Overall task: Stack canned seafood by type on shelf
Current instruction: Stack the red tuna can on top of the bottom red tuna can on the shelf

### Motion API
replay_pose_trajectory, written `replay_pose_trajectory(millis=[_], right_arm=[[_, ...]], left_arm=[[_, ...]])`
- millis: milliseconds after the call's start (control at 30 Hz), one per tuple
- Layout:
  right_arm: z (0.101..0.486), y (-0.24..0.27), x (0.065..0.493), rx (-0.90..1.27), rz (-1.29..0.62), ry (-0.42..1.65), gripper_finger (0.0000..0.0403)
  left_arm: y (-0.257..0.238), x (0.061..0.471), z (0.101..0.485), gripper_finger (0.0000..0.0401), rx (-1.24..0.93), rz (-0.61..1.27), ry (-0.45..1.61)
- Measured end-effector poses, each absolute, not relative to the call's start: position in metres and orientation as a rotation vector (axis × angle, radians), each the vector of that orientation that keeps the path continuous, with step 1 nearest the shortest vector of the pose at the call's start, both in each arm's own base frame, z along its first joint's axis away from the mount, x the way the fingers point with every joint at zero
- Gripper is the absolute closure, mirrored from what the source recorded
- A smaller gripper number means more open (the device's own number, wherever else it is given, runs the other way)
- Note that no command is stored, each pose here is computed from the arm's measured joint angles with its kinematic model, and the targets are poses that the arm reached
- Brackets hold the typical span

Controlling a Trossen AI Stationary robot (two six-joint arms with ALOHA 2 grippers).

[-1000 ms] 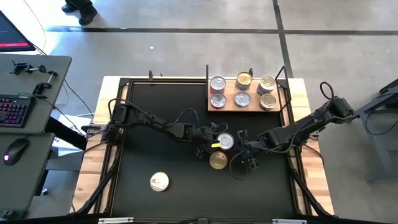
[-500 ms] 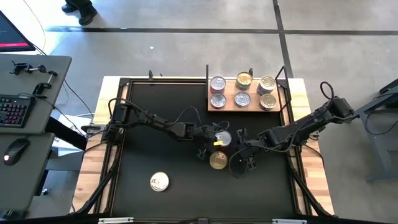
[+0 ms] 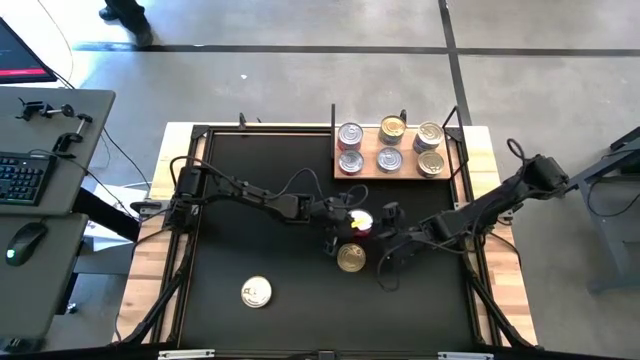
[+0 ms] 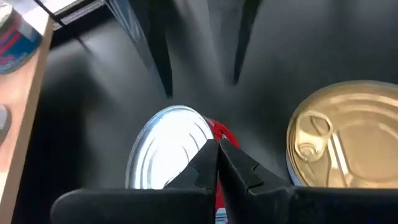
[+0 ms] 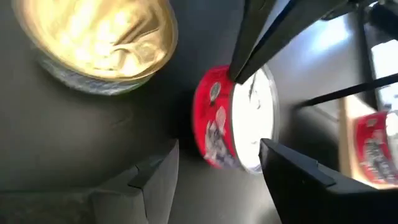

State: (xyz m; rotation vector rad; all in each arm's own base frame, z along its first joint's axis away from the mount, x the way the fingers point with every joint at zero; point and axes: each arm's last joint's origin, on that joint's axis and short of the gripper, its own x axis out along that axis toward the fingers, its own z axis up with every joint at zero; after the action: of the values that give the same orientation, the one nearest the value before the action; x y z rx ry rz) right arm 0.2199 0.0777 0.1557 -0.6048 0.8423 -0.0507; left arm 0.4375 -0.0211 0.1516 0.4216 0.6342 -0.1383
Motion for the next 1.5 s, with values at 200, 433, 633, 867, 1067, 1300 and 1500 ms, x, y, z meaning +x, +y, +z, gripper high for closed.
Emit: replay_pose_trajectory(millis=[200, 433, 633, 867, 1067, 1300, 1500], right_arm=[[0.139, 0.074, 0.212, -0.682, -0.038, 0.723, 0.0187], [0.131, 0.071, 0.207, -0.768, -0.025, 0.705, 0.0187], [0.121, 0.070, 0.215, -0.804, -0.096, 0.704, 0.0187], [0.107, 0.062, 0.226, -0.761, -0.173, 0.710, 0.0193], [0.104, 0.060, 0.228, -0.661, -0.219, 0.701, 0.0280], [0.124, 0.069, 0.233, -0.635, -0.276, 0.701, 0.0292], [0.174, 0.065, 0.253, -0.725, -0.450, 0.860, 0.0292]], left_arm=[[-0.019, 0.438, 0.153, 0.0401, 0.376, -0.116, 0.626], [-0.018, 0.440, 0.155, 0.0401, 0.363, -0.113, 0.596], [-0.017, 0.440, 0.156, 0.0401, 0.355, -0.109, 0.591], [-0.017, 0.440, 0.156, 0.0401, 0.354, -0.108, 0.589], [-0.018, 0.439, 0.162, 0.0401, 0.346, -0.064, 0.588], [-0.032, 0.411, 0.188, 0.0401, 0.374, 0.151, 0.775], [-0.050, 0.373, 0.212, 0.0401, 0.381, 0.418, 0.908]])
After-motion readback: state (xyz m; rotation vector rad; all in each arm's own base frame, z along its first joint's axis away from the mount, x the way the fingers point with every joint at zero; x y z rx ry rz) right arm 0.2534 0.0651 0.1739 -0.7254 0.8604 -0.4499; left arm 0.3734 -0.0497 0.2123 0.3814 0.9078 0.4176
